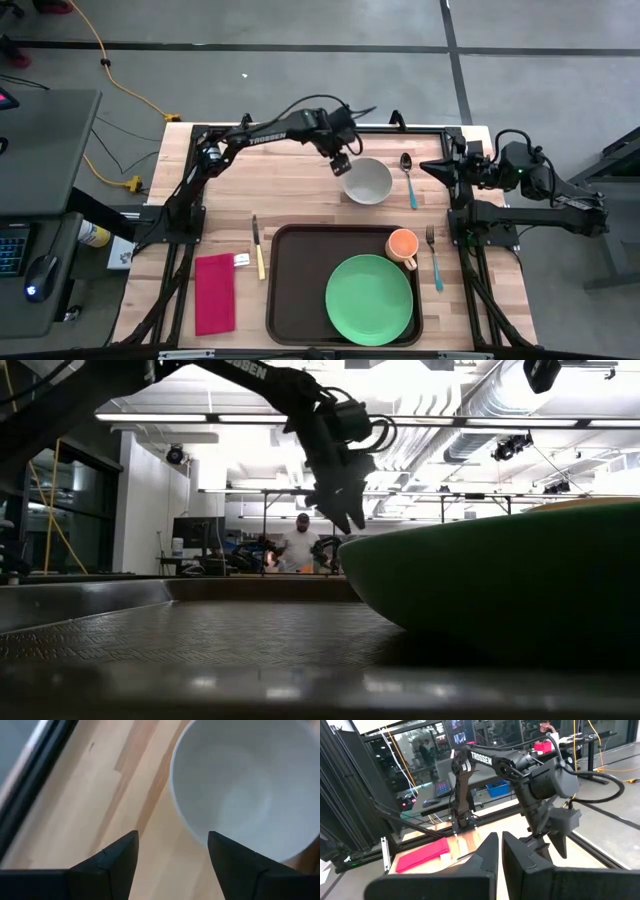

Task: Set up tray
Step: Put the grey bowl on the green plate

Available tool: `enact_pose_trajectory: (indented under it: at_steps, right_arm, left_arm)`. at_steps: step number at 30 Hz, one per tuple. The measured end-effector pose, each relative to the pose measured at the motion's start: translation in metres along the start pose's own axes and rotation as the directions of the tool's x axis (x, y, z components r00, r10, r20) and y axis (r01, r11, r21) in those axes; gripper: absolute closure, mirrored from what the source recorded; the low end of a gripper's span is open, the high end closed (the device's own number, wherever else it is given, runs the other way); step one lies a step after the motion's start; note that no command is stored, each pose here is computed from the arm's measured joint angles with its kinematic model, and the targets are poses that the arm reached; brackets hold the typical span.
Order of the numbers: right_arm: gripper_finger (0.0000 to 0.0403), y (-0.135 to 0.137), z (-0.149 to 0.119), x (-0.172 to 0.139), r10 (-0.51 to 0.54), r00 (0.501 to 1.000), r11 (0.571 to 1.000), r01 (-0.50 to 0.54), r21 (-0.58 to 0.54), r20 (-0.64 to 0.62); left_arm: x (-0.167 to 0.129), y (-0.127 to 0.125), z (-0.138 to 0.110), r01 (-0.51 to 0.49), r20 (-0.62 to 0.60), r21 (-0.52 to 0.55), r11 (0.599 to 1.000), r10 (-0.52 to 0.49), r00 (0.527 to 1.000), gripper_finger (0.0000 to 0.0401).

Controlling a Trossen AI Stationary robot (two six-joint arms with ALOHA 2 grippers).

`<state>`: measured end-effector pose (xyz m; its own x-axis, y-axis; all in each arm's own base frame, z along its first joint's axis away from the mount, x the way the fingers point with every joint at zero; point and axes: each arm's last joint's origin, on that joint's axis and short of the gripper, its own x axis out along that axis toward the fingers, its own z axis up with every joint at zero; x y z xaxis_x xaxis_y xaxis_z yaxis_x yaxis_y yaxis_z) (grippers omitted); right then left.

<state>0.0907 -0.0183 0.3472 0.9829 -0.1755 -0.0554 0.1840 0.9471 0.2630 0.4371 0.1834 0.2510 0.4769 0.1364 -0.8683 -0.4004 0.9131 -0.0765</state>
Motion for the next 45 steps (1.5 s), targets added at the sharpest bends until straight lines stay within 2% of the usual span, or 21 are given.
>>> enact_pose_trajectory:
  at_steps: [6,12,14,16,23,31,33,35,39,40,45]
  right_arm:
    - [0.0402,0.000,0.000,0.000,0.001,1.000,1.000,-0.001,-0.003,0.000]
    - [0.0402,0.000,0.000,0.000,0.006,1.000,1.000,-0.006,-0.004,-0.002]
    - [0.0402,0.001,0.000,0.000,0.018,1.000,1.000,-0.018,-0.004,-0.006]
    - [0.0402,0.001,0.000,0.000,0.042,0.999,0.999,-0.042,-0.013,-0.012]
    - [0.0402,0.004,-0.002,0.000,0.150,0.988,0.989,-0.150,-0.014,-0.049]
    - [0.0402,0.006,-0.002,-0.001,0.196,0.979,0.980,-0.197,-0.004,-0.062]
    - [0.0402,0.006,-0.002,-0.001,0.197,0.978,0.980,-0.198,-0.004,-0.062]
    - [0.0402,0.006,-0.002,-0.001,0.198,0.978,0.980,-0.198,-0.004,-0.062]
    - [0.0402,0.006,-0.002,-0.001,0.198,0.978,0.980,-0.198,-0.004,-0.062]
    - [0.0402,0.006,-0.002,-0.001,0.198,0.978,0.980,-0.199,-0.004,-0.063]
    - [0.0402,0.005,-0.003,-0.001,0.197,0.978,0.980,-0.198,-0.005,-0.074]
  left_arm:
    - [0.003,-0.007,0.006,0.005,0.068,-0.141,0.990,0.005,0.998,0.0137]
    - [0.021,-0.020,0.007,0.033,0.086,-0.202,0.979,-0.015,0.996,0.0137]
    - [0.032,-0.024,-0.001,0.022,0.015,-0.216,0.976,-0.019,1.000,0.0137]
    - [0.043,-0.032,-0.001,0.013,0.033,-0.224,0.974,-0.006,0.999,0.0137]
    - [0.065,-0.043,-0.019,-0.045,-0.100,-0.257,0.965,0.020,0.995,0.0137]
    - [0.068,-0.051,-0.018,-0.027,-0.092,-0.296,0.955,0.000,0.996,0.0142]
    - [0.068,-0.051,-0.018,-0.026,-0.087,-0.297,0.955,0.000,0.996,0.0163]
    - [0.068,-0.050,-0.017,-0.019,-0.076,-0.299,0.954,-0.004,0.997,0.0204]
    - [0.068,-0.051,-0.016,0.016,-0.074,-0.278,0.961,-0.039,0.997,0.0348]
    - [0.067,-0.051,-0.015,0.050,-0.070,-0.261,0.964,-0.070,0.995,0.0371]
    - [0.067,-0.051,-0.016,0.057,-0.081,-0.249,0.967,-0.079,0.994,0.0381]
